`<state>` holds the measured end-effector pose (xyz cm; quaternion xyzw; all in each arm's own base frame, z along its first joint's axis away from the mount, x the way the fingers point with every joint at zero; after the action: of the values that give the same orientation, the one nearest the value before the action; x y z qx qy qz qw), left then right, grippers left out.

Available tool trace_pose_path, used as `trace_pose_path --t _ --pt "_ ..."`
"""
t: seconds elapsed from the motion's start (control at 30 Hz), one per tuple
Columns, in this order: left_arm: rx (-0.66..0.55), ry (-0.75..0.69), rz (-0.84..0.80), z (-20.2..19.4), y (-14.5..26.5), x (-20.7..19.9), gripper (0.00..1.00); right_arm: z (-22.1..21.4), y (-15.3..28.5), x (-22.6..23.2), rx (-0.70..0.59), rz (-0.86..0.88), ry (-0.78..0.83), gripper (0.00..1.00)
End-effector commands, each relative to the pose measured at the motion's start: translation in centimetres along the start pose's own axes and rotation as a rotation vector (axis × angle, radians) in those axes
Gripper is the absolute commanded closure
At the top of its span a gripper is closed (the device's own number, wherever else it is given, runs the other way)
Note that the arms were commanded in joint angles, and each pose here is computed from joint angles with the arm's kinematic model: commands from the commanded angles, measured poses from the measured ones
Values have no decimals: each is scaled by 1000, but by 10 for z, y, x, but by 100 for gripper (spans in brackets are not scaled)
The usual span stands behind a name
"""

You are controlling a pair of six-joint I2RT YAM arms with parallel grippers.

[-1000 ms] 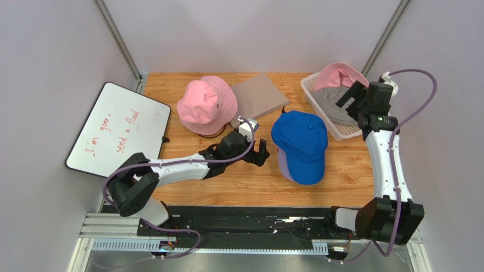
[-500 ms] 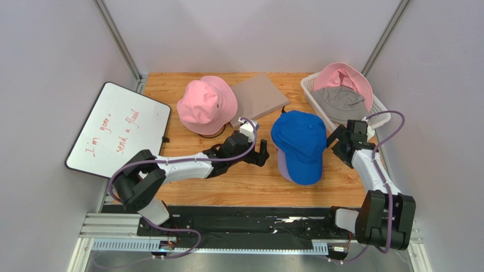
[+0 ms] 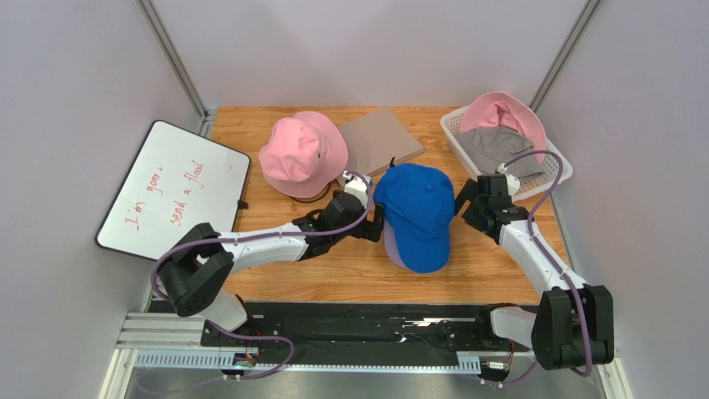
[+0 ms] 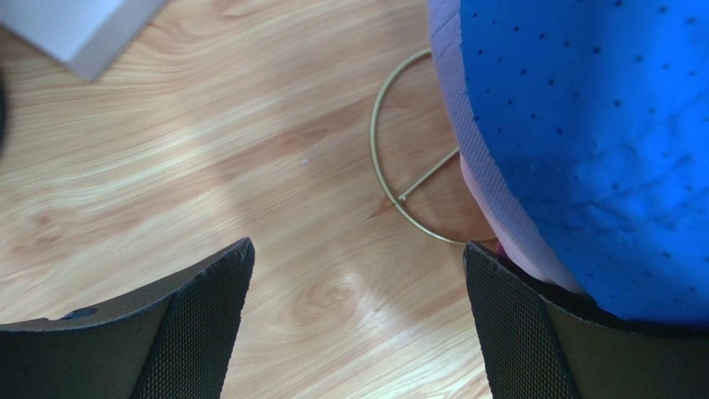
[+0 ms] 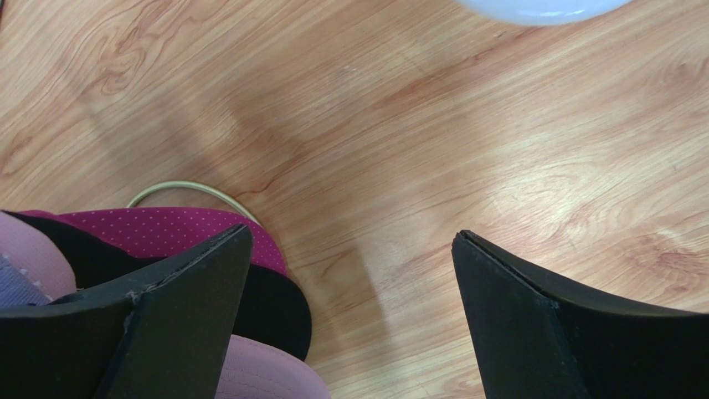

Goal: Stack the hats
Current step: Adjust the hat stand at the center of the board.

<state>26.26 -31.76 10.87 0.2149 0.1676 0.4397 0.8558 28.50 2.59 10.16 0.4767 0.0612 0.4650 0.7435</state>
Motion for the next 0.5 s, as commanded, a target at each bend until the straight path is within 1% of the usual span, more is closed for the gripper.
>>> trace_pose_path --t 0.0,0.1,0.17,0.33,0.47 --pt "-60 17 72 20 18 21 0 -6 11 11 -16 32 7 2" --pt "-58 33 57 22 18 27 0 -8 14 7 -12 23 12 2" --pt "-71 36 27 28 15 22 0 -9 20 4 -18 26 15 2" --pt "-75 31 16 39 -3 20 0 -8 38 1 -27 56 24 2" --pt "-91 42 28 49 -13 27 0 -7 46 -1 -30 58 43 2"
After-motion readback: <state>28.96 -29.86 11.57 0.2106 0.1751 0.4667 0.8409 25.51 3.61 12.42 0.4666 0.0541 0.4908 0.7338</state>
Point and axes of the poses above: each gripper's point midway between its finger pads, its own y axis back along the fingers, its own x axis along the line the jaws close on, z = x × y, the point moved 2 cm from there along y, back along the fingers, and after that the axes turned 10 degrees about -y, right-handed, at the moved point
